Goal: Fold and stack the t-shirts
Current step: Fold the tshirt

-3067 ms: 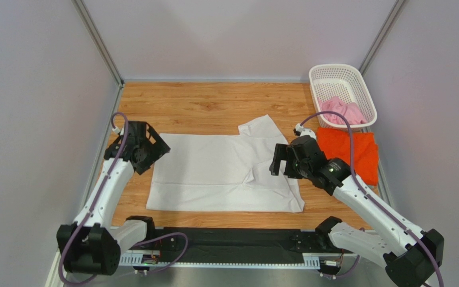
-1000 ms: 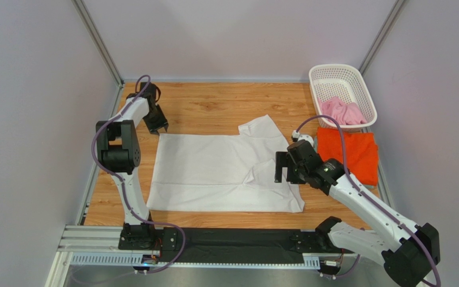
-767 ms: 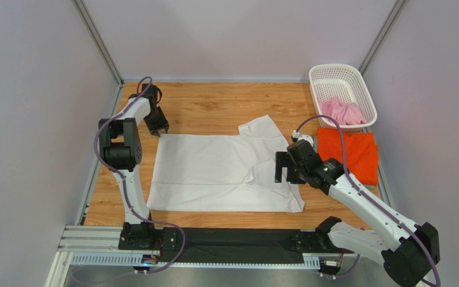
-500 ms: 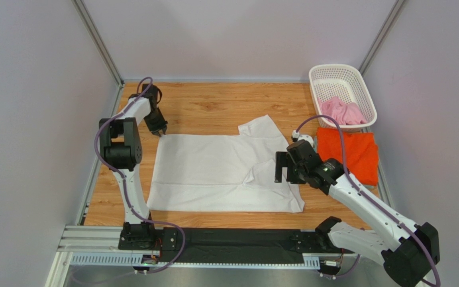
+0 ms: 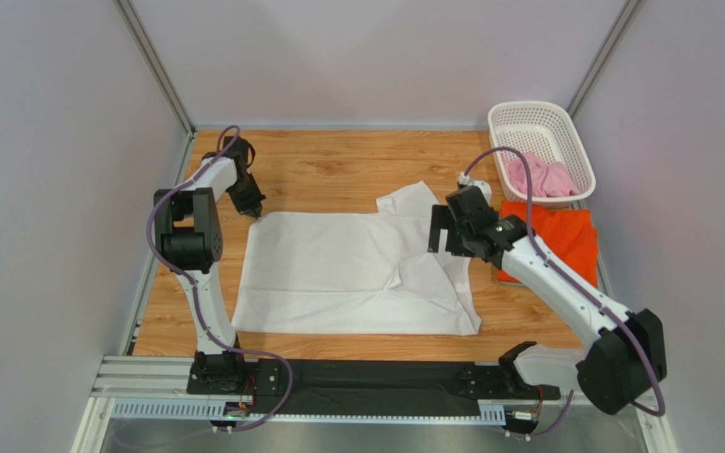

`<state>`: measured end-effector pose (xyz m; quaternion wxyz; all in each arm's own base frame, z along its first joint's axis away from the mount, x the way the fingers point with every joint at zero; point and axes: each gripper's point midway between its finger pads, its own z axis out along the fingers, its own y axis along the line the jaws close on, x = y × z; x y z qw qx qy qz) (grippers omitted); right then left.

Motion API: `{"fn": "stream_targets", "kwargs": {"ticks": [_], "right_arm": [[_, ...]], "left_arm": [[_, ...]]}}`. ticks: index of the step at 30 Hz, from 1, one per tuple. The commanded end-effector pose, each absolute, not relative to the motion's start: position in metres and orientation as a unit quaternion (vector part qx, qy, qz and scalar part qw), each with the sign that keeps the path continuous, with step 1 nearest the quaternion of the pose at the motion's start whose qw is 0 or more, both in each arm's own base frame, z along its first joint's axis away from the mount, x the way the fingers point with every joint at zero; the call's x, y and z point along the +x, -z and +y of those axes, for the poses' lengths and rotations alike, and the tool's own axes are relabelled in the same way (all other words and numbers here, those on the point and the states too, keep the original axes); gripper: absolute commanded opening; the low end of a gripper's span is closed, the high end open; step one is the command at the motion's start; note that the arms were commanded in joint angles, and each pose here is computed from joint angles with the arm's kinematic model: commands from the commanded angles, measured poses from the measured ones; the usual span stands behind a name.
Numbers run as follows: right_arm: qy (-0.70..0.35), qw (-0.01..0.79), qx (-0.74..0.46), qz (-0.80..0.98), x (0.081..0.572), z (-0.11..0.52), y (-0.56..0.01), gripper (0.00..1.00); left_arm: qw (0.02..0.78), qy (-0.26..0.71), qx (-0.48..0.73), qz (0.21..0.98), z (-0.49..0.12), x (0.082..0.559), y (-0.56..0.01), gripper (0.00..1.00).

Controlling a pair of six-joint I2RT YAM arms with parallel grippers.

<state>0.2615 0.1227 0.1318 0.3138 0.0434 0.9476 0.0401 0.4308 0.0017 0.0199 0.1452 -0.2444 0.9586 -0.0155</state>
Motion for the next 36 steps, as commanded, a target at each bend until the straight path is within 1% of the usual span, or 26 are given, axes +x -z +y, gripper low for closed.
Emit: {"fn": "stream_targets", "kwargs": {"ticks": [1,2,3,4,5,6,9,10,11,13,14,16,17,18,19,20,22,23,24,28,31,32,33,36], "right_arm": [[-0.051,0.385,0.046,0.920,0.332,0.137,-0.170,1.00],[-0.055,0.388,0.047,0.919,0.345,0.140,-0.174,1.00],[-0.042,0.366,0.053,0.928,0.360,0.139,-0.155,1.00],[-0.055,0.380,0.056,0.922,0.380,0.146,-0.171,1.00],[-0.052,0.377,0.058,0.923,0.393,0.143,-0.168,1.00],[-0.038,0.353,0.058,0.933,0.406,0.145,-0.144,1.00],[-0.041,0.363,0.060,0.929,0.449,0.149,-0.151,1.00],[-0.034,0.341,0.056,0.938,0.460,0.151,-0.127,1.00],[-0.040,0.356,0.059,0.932,0.478,0.155,-0.138,1.00],[-0.032,0.352,0.049,0.934,0.495,0.157,-0.125,1.00],[-0.025,0.340,0.040,0.939,0.504,0.161,-0.106,1.00],[-0.020,0.356,0.033,0.934,0.527,0.165,-0.109,1.00],[-0.009,0.335,0.031,0.942,0.532,0.163,-0.083,1.00],[-0.016,0.351,0.032,0.936,0.547,0.168,-0.092,1.00],[-0.020,0.349,0.033,0.936,0.552,0.170,-0.087,1.00],[-0.014,0.331,0.036,0.943,0.556,0.168,-0.061,1.00],[-0.019,0.329,0.038,0.943,0.568,0.172,-0.052,1.00],[-0.022,0.337,0.039,0.940,0.572,0.173,-0.059,1.00],[-0.019,0.331,0.038,0.943,0.573,0.173,-0.049,0.98],[-0.002,0.329,0.046,0.943,0.572,0.167,-0.042,0.94],[0.004,0.321,0.050,0.946,0.565,0.164,-0.038,0.86],[0.006,0.313,0.051,0.948,0.559,0.162,-0.032,0.80],[0.005,0.308,0.055,0.950,0.556,0.161,-0.030,0.70],[0.003,0.298,0.067,0.952,0.544,0.160,-0.028,0.67]], "left_arm": [[0.144,0.022,-0.232,0.962,0.000,0.419,-0.027,0.00],[0.142,0.020,-0.227,0.963,0.000,0.416,-0.025,0.00],[0.149,0.022,-0.226,0.962,0.000,0.416,-0.028,0.00],[0.159,0.024,-0.225,0.961,0.000,0.419,-0.028,0.00],[0.160,0.026,-0.222,0.961,-0.001,0.418,-0.028,0.00],[0.166,0.028,-0.221,0.961,-0.001,0.419,-0.031,0.00],[0.176,0.048,-0.212,0.960,-0.006,0.420,-0.033,0.00],[0.183,0.049,-0.210,0.959,-0.007,0.423,-0.034,0.00],[0.184,0.049,-0.209,0.959,-0.007,0.423,-0.034,0.00],[0.190,0.039,-0.208,0.959,-0.002,0.425,-0.033,0.00],[0.191,0.037,-0.206,0.959,-0.001,0.425,-0.031,0.00],[0.188,0.034,-0.205,0.960,0.000,0.424,-0.029,0.00],[0.188,0.034,-0.205,0.960,0.000,0.424,-0.028,0.00],[0.186,0.033,-0.206,0.960,0.000,0.423,-0.027,0.00],[0.188,0.034,-0.205,0.960,0.000,0.425,-0.027,0.00],[0.188,0.034,-0.205,0.960,0.000,0.425,-0.027,0.00],[0.186,0.034,-0.207,0.960,0.000,0.426,-0.025,0.00],[0.185,0.034,-0.208,0.960,0.000,0.426,-0.025,0.00],[0.185,0.038,-0.208,0.960,-0.002,0.427,-0.025,0.00],[0.186,0.040,-0.207,0.960,-0.003,0.427,-0.026,0.00],[0.187,0.035,-0.211,0.959,0.000,0.426,-0.027,0.00],[0.190,0.035,-0.209,0.959,0.000,0.427,-0.029,0.00],[0.190,0.035,-0.210,0.959,-0.001,0.427,-0.029,0.00],[0.189,0.035,-0.211,0.958,-0.001,0.425,-0.029,0.00]]}}
